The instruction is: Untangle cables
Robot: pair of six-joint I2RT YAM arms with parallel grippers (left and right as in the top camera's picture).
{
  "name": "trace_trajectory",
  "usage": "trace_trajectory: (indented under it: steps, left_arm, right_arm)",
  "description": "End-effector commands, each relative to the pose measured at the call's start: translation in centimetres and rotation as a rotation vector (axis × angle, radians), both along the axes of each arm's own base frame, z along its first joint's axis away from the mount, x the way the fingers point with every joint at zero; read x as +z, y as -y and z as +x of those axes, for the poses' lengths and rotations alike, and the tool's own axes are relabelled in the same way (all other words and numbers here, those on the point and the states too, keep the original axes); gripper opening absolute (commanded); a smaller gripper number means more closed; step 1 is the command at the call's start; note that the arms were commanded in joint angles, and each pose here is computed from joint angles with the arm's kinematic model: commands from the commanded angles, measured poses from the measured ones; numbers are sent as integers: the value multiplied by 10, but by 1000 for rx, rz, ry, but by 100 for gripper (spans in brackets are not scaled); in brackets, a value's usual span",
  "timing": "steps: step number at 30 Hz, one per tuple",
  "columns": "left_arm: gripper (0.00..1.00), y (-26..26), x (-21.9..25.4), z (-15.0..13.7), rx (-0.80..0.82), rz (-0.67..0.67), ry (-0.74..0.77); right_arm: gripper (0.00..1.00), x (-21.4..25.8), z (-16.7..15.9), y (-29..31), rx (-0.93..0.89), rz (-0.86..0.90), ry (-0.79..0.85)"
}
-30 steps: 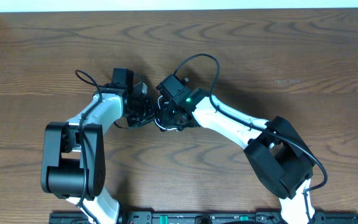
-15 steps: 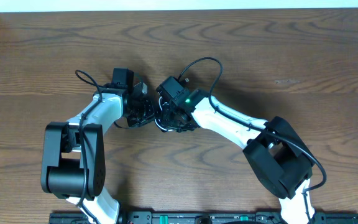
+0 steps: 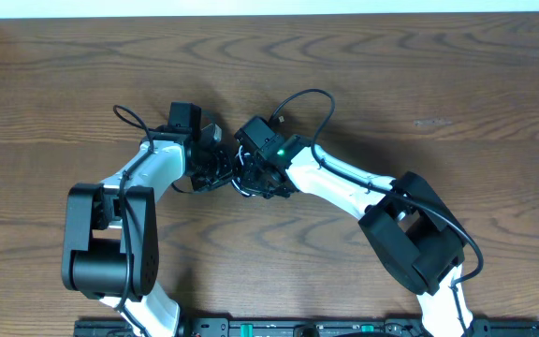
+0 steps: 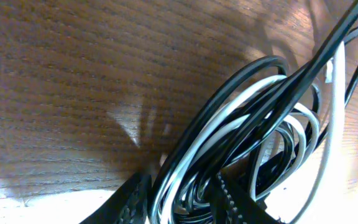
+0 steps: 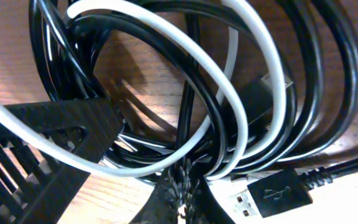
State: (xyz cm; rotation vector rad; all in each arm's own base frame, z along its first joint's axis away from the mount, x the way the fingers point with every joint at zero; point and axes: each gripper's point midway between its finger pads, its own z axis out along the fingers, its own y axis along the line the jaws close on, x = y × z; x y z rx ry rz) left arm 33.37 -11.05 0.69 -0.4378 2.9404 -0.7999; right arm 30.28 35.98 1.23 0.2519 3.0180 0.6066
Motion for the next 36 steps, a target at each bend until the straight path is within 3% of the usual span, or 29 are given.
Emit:
trace_trajectory:
  steps: [1, 9, 16, 29, 33, 34, 36]
  left_arm:
    - [36, -3, -7, -5, -2, 13, -26]
    - [36, -11, -11, -4, 8, 65, -22]
    - [36, -11, -11, -4, 9, 69, -20]
    - [35, -11, -11, -4, 9, 68, -21]
    - [35, -11, -11, -4, 9, 68, -22]
    - [35, -11, -11, -5, 9, 68, -25]
    - [35, -11, -11, -6, 8, 68, -28]
  right_arm:
    - [1, 1, 4, 7, 57, -8, 24]
    - [1, 67, 14, 3, 252, 78, 211]
    - [1, 119, 24, 11, 241, 139, 315]
    - [1, 120, 36, 32, 247, 84, 348]
    - [9, 109, 27, 44, 320, 15, 328]
    - [15, 106, 26, 47, 356, -12, 336]
    - [38, 99, 23, 57, 436, -84, 354]
